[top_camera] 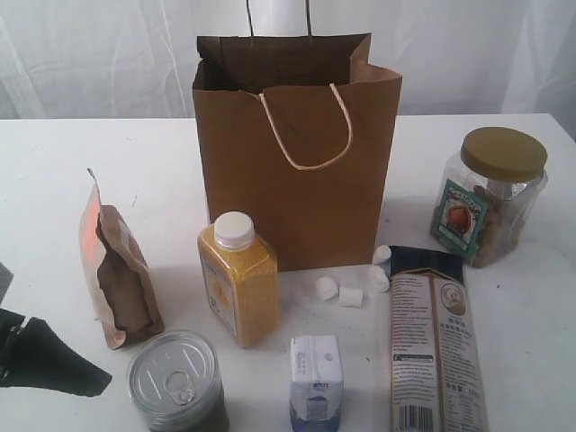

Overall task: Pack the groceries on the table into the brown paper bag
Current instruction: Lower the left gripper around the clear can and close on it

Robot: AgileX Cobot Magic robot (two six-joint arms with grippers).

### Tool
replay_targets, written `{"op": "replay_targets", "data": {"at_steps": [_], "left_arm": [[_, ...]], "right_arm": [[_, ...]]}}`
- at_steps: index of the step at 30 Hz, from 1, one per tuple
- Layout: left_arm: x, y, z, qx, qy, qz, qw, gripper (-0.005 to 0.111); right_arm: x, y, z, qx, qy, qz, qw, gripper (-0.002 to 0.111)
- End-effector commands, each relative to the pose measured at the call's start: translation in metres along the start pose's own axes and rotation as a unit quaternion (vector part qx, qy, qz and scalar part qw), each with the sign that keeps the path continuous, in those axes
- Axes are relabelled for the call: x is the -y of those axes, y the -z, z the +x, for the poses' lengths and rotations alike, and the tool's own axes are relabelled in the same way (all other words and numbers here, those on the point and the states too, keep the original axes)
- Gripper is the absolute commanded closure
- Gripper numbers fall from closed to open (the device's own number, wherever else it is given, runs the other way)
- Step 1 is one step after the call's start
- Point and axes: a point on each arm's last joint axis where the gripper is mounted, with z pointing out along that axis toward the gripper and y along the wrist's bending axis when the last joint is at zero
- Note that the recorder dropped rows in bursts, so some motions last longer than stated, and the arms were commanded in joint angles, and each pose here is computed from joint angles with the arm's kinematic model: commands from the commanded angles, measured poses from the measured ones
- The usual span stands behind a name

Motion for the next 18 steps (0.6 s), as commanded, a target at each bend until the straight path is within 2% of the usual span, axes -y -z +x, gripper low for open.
{"op": "replay_targets", "data": {"at_steps": [1, 5, 11, 15, 18], "left_arm": [[0.0, -0.001, -0.004, 0.034, 0.02, -0.006, 0.999, 0.002], [-0.001, 0.0, -0.004, 0.033, 0.02, -0.013, 0.999, 0.002], [-0.017, -0.004, 0.008, 0.001, -0.022, -0.102, 0.995, 0.002], [-0.021, -0.009, 0.008, 0.048, 0.001, -0.115, 0.992, 0.002], [-0.021, -0.013, 0.008, 0.082, -0.016, -0.116, 0.99, 0.002]], "right_arm": [[0.0, 0.0, 0.0, 0.004, 0.0, 0.004, 1.0, 0.108], [0.0, 0.0, 0.0, 0.004, 0.0, 0.004, 1.0, 0.108], [0.0, 0.0, 0.0, 0.004, -0.001, 0.004, 1.0, 0.108], [0.0, 0.0, 0.0, 0.004, -0.001, 0.004, 1.0, 0.108], [0.0, 0.0, 0.0, 0.004, -0.001, 0.004, 1.0, 0.108]]}}
